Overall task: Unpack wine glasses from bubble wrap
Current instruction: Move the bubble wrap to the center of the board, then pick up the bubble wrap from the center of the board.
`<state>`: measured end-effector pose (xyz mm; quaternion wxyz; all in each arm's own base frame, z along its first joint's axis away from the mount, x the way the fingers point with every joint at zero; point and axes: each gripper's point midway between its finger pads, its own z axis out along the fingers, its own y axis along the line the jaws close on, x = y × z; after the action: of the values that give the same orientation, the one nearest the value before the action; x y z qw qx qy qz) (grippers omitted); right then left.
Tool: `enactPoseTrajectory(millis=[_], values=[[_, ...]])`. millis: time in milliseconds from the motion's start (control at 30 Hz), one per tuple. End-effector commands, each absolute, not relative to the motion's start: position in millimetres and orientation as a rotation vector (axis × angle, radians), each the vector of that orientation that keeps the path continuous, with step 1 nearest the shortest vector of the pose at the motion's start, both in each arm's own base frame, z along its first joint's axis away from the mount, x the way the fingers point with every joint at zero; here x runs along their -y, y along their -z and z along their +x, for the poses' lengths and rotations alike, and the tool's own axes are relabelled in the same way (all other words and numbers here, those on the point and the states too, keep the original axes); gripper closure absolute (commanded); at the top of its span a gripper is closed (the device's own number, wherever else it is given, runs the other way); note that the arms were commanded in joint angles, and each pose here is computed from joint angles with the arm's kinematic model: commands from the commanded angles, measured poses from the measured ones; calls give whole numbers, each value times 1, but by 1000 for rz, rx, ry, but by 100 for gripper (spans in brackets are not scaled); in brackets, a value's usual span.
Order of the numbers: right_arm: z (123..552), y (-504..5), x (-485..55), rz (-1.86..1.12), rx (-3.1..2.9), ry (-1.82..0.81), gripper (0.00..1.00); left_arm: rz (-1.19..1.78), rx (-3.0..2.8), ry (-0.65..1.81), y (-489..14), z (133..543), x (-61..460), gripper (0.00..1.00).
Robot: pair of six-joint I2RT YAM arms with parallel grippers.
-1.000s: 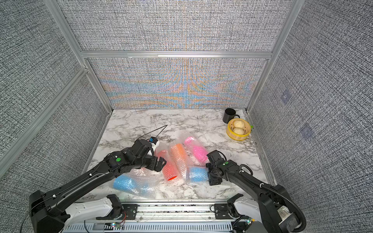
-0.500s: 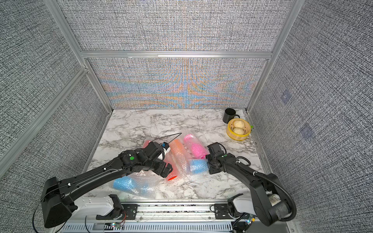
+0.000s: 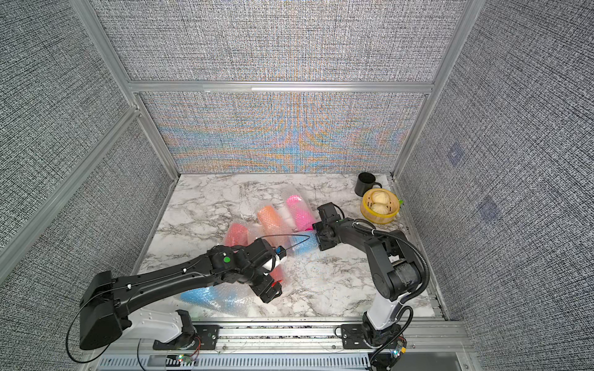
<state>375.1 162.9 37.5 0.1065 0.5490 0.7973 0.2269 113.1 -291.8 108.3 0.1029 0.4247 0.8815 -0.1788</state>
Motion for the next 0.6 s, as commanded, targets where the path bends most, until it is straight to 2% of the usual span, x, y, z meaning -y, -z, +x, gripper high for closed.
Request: enactPoseTrajectory(millis=[0, 200, 400, 567], values=[[385, -44, -167, 1570, -2353, -703, 31, 1274, -2587, 560, -102, 111, 307, 3], [384, -42, -156, 1569, -2345, -705, 31, 1247, -2646, 421, -81, 124, 316, 5], [384, -49, -149, 1527, -2348, -719, 30, 1122, -2704, -57, -53, 160, 286, 5], [388, -57, -145, 1494, -2347, -746, 30, 1013, -2698, -224, -49, 184, 267, 5]])
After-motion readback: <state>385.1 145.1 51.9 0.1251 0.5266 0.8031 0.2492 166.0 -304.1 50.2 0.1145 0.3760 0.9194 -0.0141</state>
